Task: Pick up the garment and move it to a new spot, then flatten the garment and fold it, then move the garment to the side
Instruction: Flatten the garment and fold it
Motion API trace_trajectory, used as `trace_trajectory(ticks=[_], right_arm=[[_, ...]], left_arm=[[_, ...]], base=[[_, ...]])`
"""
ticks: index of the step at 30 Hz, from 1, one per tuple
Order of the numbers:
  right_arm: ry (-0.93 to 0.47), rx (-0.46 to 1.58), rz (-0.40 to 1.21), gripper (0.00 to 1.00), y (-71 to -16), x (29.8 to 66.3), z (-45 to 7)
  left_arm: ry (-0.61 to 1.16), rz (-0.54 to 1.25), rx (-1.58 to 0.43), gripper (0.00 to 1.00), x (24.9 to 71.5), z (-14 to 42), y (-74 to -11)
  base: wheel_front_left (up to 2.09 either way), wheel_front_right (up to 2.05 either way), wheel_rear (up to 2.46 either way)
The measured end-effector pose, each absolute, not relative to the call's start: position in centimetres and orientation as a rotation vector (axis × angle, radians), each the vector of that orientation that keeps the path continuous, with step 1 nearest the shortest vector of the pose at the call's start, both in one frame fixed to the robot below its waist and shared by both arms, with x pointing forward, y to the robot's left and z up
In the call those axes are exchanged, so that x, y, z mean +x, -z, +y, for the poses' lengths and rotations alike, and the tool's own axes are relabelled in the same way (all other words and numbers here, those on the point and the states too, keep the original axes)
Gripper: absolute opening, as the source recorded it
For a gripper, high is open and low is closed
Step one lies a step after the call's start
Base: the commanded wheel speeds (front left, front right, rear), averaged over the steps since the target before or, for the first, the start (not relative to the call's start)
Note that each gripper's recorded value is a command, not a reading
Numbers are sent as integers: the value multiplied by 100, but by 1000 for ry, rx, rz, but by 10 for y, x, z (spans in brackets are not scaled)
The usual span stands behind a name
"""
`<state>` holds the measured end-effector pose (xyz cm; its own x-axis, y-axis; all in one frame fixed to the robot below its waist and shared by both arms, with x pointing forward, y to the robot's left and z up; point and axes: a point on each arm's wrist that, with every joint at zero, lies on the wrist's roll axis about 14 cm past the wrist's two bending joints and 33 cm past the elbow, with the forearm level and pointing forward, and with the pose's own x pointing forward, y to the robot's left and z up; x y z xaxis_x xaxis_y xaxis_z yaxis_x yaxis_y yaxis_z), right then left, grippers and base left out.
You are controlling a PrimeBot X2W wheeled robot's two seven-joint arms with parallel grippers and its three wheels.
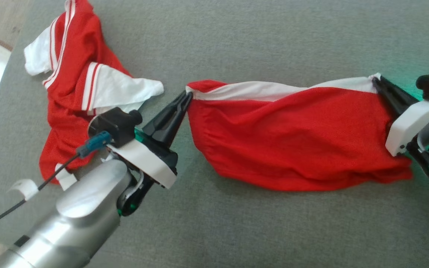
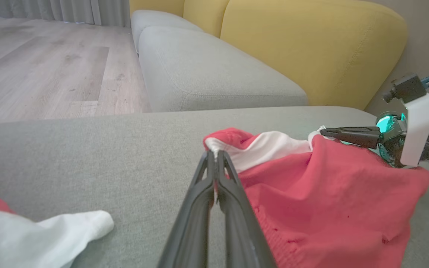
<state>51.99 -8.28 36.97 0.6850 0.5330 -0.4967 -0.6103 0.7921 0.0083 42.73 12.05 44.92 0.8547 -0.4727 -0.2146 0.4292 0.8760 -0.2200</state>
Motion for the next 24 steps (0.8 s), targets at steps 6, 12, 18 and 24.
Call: trace_trajectory(ticks=[6,12,18,24], right_arm=[[-562,-127,295,0,-421,545,-105],[-398,-126,37,0,-524,577,-164],[-249,-189,-268,0,-650,599,-221],[-93,-266,-465,0,-724,588,-277]], left_arm=[[471,182,-150,0,443,120,-473],[568,-14,-53,0,489,90,-539],[671,-252,15,0,541,42,-629],[740,-503,49,0,572,-11,-714]], base=[[0,0,0],[0,0,0],[0,0,0],[0,0,0]])
